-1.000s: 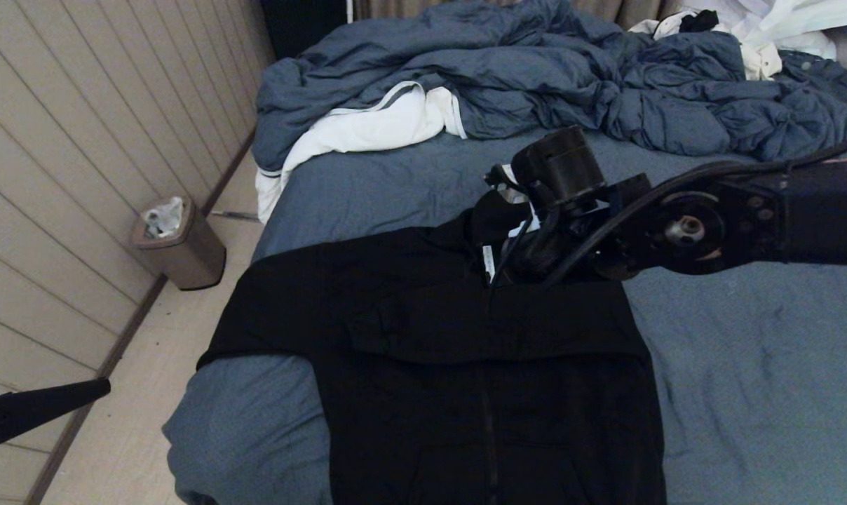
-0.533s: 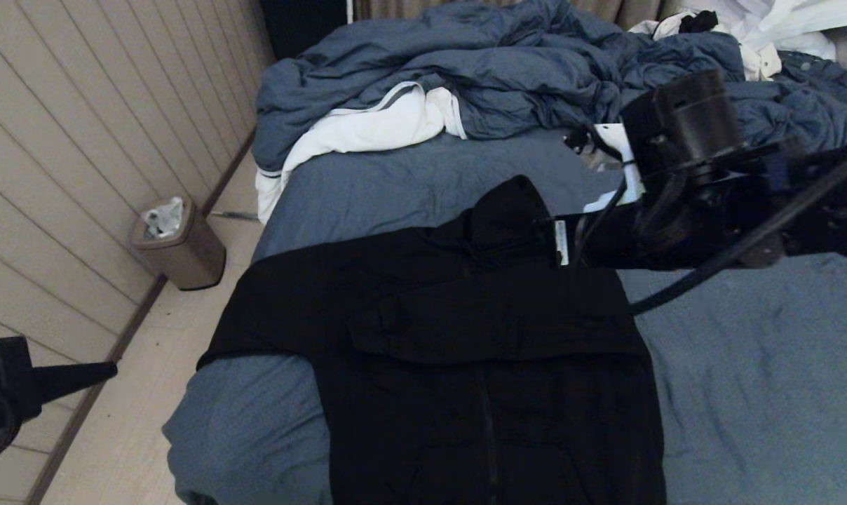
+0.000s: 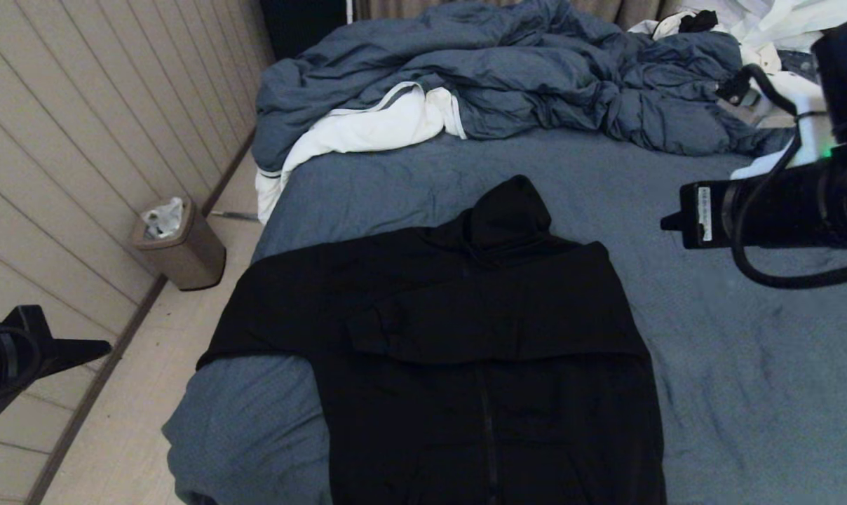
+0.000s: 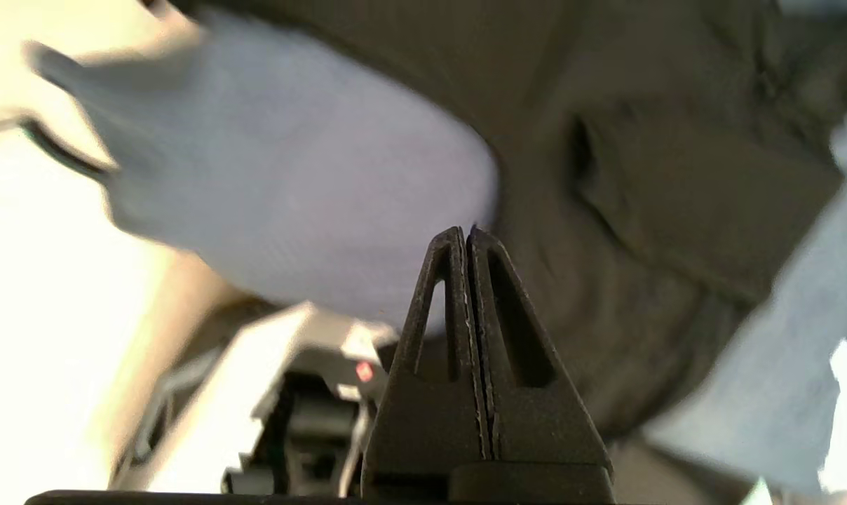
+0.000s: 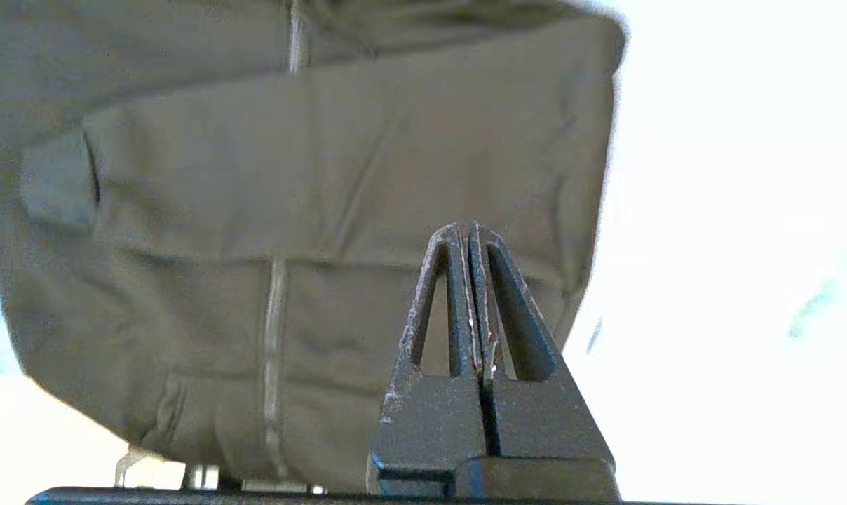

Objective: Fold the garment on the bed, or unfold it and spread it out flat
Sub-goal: Fold the black sweatshirt

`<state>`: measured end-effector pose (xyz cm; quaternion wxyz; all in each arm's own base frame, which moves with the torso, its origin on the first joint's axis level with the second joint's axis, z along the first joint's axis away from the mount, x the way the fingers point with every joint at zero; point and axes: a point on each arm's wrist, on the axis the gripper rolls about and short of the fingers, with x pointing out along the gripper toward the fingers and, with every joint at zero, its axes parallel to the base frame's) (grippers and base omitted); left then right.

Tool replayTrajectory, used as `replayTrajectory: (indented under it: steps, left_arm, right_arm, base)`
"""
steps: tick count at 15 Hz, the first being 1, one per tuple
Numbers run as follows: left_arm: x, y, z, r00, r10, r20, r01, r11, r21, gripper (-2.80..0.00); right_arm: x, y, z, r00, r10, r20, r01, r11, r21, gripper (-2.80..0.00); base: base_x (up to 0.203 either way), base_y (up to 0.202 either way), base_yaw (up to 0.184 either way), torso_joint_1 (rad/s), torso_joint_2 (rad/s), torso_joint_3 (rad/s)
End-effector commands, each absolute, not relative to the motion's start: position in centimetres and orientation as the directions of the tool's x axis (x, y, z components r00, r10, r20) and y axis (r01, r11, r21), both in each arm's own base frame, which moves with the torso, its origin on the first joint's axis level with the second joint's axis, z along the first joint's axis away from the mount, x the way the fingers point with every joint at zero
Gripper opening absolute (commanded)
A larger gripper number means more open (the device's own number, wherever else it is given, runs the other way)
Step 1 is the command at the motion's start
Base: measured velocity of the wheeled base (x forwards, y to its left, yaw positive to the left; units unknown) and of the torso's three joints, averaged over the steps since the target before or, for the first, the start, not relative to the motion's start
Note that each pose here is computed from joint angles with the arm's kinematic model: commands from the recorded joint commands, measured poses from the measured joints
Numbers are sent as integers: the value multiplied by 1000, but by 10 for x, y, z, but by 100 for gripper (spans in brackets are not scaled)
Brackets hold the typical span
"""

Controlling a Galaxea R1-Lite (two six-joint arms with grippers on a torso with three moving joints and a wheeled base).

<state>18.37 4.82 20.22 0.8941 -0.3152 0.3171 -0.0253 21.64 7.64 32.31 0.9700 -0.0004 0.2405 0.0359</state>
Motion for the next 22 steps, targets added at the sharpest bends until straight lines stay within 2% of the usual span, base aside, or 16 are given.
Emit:
replayTrajectory:
  steps: [1, 7, 11, 12, 16, 19, 22]
  left_arm:
    - [200, 74, 185, 786, -206, -583, -234, 774, -589, -280]
    - [243, 102, 148, 743, -288, -604, -234, 734, -637, -280]
    - [266, 111, 133, 746, -286, -601, -215, 751, -624, -280]
    - [272, 113, 126, 733, -291, -614, -212, 761, -613, 0]
    - [296, 114, 101, 689, -300, -660, -223, 778, -587, 0]
    - [322, 98, 86, 670, -266, -693, -231, 812, -535, 0]
    - [348, 79, 78, 698, -222, -681, -244, 820, -518, 0]
  right_arm:
    - [212, 72, 332, 895, 63, -442, -58, 998, 24, -280]
    - [214, 73, 344, 900, 64, -432, -58, 998, 26, -280]
    - [222, 74, 341, 896, 58, -441, -50, 998, 29, -280]
    - [224, 73, 340, 895, 57, -442, -49, 998, 30, -280]
    - [233, 69, 341, 901, 43, -431, -26, 999, 45, -280]
    - [236, 66, 343, 907, 57, -417, -34, 997, 63, -280]
    - [236, 60, 346, 913, 53, -404, -26, 997, 73, -280]
  base:
    - [0, 0, 0, 0, 0, 0]
    - [0, 0, 0, 0, 0, 0]
    - [0, 0, 0, 0, 0, 0]
    - [0, 0, 0, 0, 0, 0]
    - [0, 0, 0, 0, 0, 0]
    - [0, 0, 0, 0, 0, 0]
    - [0, 0, 0, 0, 0, 0]
